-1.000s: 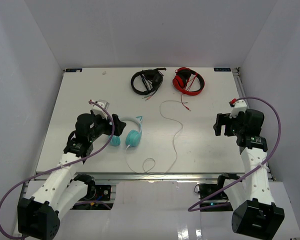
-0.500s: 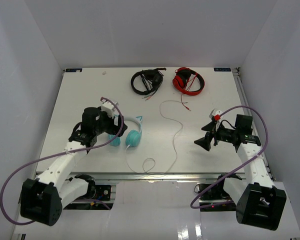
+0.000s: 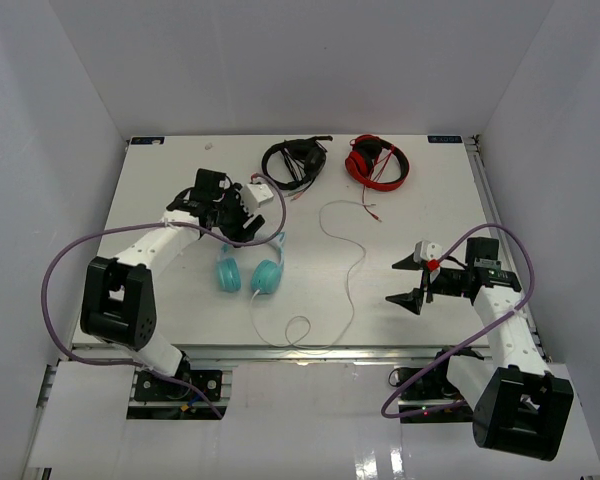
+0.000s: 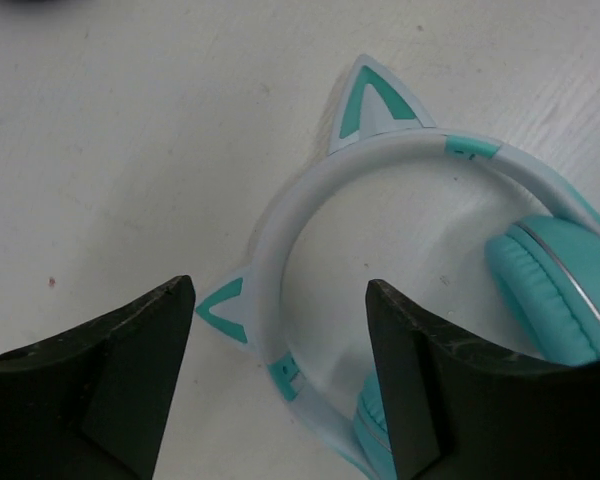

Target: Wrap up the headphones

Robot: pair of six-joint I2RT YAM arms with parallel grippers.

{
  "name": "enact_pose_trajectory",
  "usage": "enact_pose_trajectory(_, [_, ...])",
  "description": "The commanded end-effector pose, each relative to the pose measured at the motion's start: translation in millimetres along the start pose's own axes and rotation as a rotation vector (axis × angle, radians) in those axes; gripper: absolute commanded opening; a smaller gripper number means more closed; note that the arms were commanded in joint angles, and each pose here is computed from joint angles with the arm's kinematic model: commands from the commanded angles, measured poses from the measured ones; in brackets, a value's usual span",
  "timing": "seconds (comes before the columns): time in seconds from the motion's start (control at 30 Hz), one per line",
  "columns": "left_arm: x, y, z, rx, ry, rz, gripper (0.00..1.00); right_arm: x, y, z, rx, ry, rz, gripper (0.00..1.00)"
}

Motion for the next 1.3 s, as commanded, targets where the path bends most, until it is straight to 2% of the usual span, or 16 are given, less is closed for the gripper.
enact_pose_trajectory(0.0, [-14.5,-8.4,-11.2,-0.284,-0.148,0.185,0.76,-0.8,5.0,-8.8,0.060,-0.032,-0.038,0.82])
enact_pose_trajectory(0.1, [-30.5,-11.6,-13.0,-0.301,-0.203,0.270,0.72,-0.9,7.7,-10.4,0.056,-0.040,-0.050,0.82])
enact_pose_trajectory(0.2, [-45.7,-16.2,-6.8,-0.324,-0.201,0.330,0.65,-0.8,8.6,-11.7,0.057,-0.044,-0.055,0.82])
enact_pose_trajectory(0.43, [-65.6,-2.9,3.4,-0.355,-0.145,0.294,0.62,-0.5,14.2,-14.9,0.064,-0.060,-0.073,0.82])
enact_pose_trajectory(0.6, [-75.1,-14.7,17.8,-0.336,-0.122,0.333,0.59,-0.3,14.8,-16.3,0.071,-0.061,-0.076,0.82])
enact_pose_trajectory(0.73, [-82.0,-17.7,27.5,-0.336,-0.084,0.323,0.58,-0.1,16.4,-16.7,0.072,-0.062,-0.079,0.82])
enact_pose_trajectory(1.0, [-65.0,8.4,3.9,-0.385,-0.111,0.159,0.62,-0.1,16.8,-16.9,0.071,-0.066,-0.080,0.82])
enact_pose_trajectory(1.27, [-79.5,-8.1,26.7,-0.366,-0.062,0.216,0.60,-0.5,17.0,-16.2,0.064,-0.066,-0.083,0.82])
Point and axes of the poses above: each gripper's point midway between its finger pads, its own x axis back along the fingers, its own y axis along the line the jaws close on, z = x × y, the point moved 4 cm from there along x, back along the fingers, and after that the axes turned 12 degrees about -x, right-handed, at the moved point
